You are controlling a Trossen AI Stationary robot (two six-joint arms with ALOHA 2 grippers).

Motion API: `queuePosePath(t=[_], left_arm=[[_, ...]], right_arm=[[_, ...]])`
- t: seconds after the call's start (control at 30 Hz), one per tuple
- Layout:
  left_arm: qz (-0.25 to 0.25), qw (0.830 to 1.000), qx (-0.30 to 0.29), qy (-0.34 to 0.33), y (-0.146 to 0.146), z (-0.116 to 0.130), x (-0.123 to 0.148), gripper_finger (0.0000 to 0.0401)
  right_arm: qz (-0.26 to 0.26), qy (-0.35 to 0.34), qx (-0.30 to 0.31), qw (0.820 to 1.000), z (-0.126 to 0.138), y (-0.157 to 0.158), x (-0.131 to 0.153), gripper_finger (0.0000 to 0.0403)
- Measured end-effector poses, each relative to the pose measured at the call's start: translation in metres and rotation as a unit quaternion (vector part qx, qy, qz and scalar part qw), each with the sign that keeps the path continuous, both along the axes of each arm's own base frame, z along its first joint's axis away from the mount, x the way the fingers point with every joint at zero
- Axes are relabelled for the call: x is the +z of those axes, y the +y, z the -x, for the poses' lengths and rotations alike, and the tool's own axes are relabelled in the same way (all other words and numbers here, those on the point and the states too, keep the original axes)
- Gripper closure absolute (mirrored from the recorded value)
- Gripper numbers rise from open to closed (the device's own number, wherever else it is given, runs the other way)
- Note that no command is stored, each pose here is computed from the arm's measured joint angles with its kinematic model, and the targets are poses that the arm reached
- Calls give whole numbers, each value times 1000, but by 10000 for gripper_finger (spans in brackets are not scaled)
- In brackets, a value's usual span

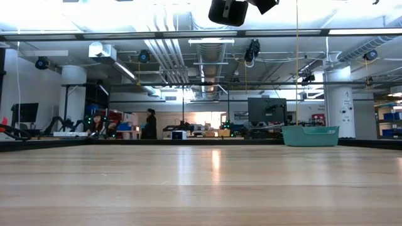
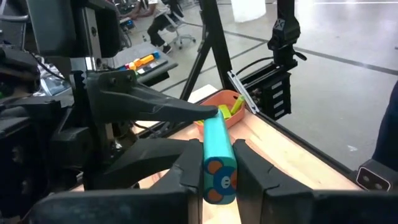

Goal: Sort blocks
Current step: Put the light blue block into the bottom blue bin

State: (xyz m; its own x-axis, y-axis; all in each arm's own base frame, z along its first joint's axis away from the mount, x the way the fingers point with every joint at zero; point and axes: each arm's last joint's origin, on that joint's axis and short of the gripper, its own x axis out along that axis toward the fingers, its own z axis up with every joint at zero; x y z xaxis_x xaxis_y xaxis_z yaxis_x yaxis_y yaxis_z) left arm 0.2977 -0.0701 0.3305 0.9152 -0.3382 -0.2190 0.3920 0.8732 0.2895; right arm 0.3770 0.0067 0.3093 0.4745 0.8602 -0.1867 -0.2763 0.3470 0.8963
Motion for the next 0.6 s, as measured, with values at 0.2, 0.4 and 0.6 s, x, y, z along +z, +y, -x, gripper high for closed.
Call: queuePosePath(t=[0.2,0.4,0.6], left_arm=[[59,986,64,142,6,27,6,371],[151,882,152,419,-13,73,24,371],[192,803,173,537,-52,109,26,371]], right_arm=[[-8,50,-20,999,8,-21,-4,249],[19,73,-45,996,23,-51,-11,199],[75,47,-97,991,26,-73,-15,208]])
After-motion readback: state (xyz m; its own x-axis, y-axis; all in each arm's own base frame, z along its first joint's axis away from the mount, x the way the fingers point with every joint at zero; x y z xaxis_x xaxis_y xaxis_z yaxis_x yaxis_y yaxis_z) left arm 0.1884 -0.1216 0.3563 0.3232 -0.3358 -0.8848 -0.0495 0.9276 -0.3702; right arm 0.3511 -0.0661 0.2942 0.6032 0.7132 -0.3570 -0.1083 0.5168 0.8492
